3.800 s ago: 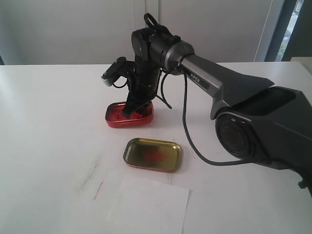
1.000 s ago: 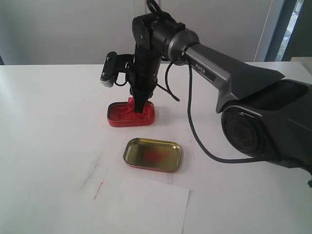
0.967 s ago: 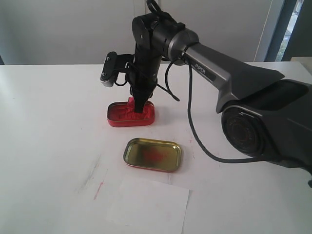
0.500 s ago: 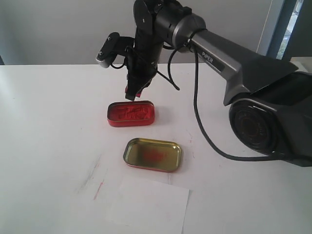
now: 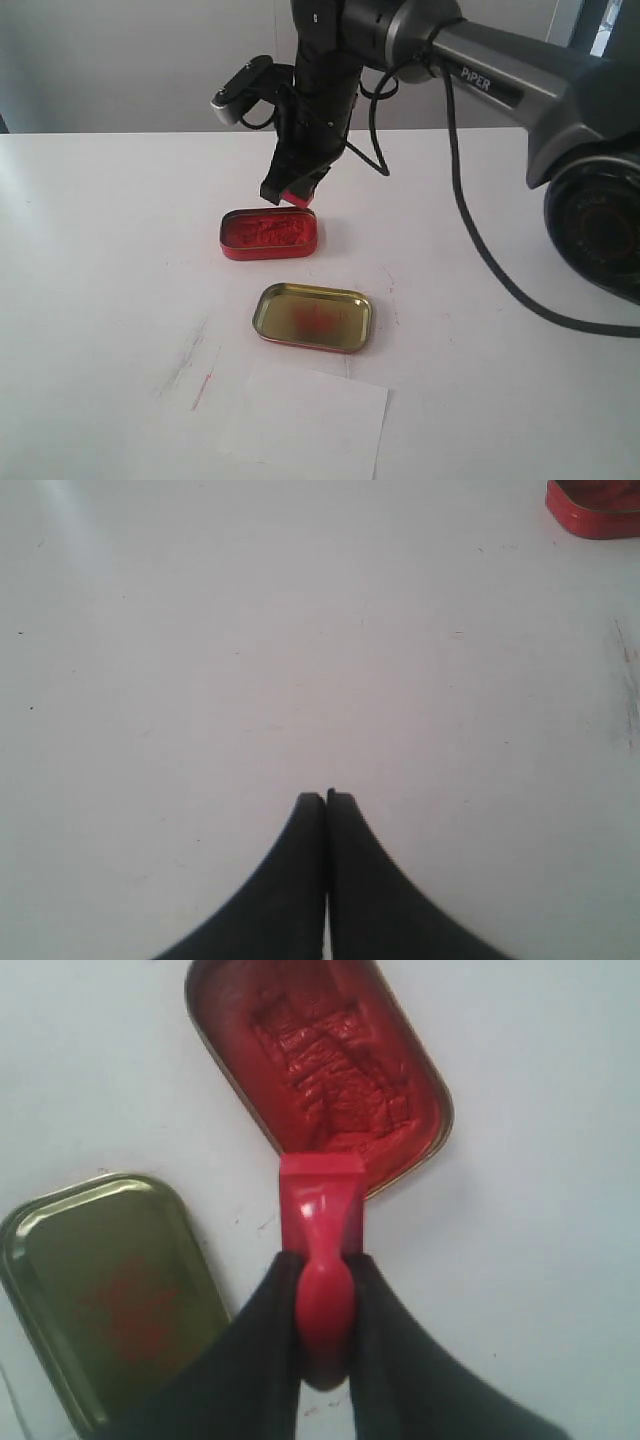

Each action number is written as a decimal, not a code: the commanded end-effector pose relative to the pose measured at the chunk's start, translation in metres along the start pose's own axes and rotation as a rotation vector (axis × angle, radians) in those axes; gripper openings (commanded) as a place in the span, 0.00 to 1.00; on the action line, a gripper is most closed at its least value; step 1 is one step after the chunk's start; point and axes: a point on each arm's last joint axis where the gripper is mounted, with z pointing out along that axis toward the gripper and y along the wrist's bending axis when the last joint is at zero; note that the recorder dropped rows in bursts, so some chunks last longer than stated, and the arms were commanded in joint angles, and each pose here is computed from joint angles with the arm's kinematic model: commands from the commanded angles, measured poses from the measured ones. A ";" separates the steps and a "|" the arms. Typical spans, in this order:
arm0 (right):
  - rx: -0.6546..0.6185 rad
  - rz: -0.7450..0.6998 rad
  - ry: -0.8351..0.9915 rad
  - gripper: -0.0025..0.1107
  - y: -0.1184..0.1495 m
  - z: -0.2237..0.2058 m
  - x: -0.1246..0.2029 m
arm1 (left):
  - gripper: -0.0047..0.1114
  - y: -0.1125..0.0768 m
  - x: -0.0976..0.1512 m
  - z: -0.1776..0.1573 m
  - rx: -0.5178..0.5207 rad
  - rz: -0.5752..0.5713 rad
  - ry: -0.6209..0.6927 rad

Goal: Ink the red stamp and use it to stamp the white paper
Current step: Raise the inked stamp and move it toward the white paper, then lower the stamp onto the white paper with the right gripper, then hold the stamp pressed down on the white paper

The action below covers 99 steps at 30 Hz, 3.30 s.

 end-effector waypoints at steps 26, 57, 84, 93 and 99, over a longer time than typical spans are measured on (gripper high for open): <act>-0.142 0.085 0.148 0.02 0.067 -0.042 0.069 | 0.04 0.000 0.003 0.001 0.000 -0.007 0.012; -0.236 -0.010 0.187 0.02 0.150 0.025 0.103 | 0.04 0.000 0.003 0.001 0.000 -0.007 0.012; -0.170 -0.019 0.224 0.02 0.158 0.041 0.104 | 0.04 0.000 0.003 0.001 0.000 -0.007 0.012; -0.199 -0.021 0.319 0.02 0.163 0.064 0.112 | 0.04 0.000 0.003 0.001 0.000 -0.007 0.012; -0.210 -0.029 0.356 0.02 0.165 0.076 0.116 | 0.04 0.000 0.003 0.001 0.000 -0.007 0.012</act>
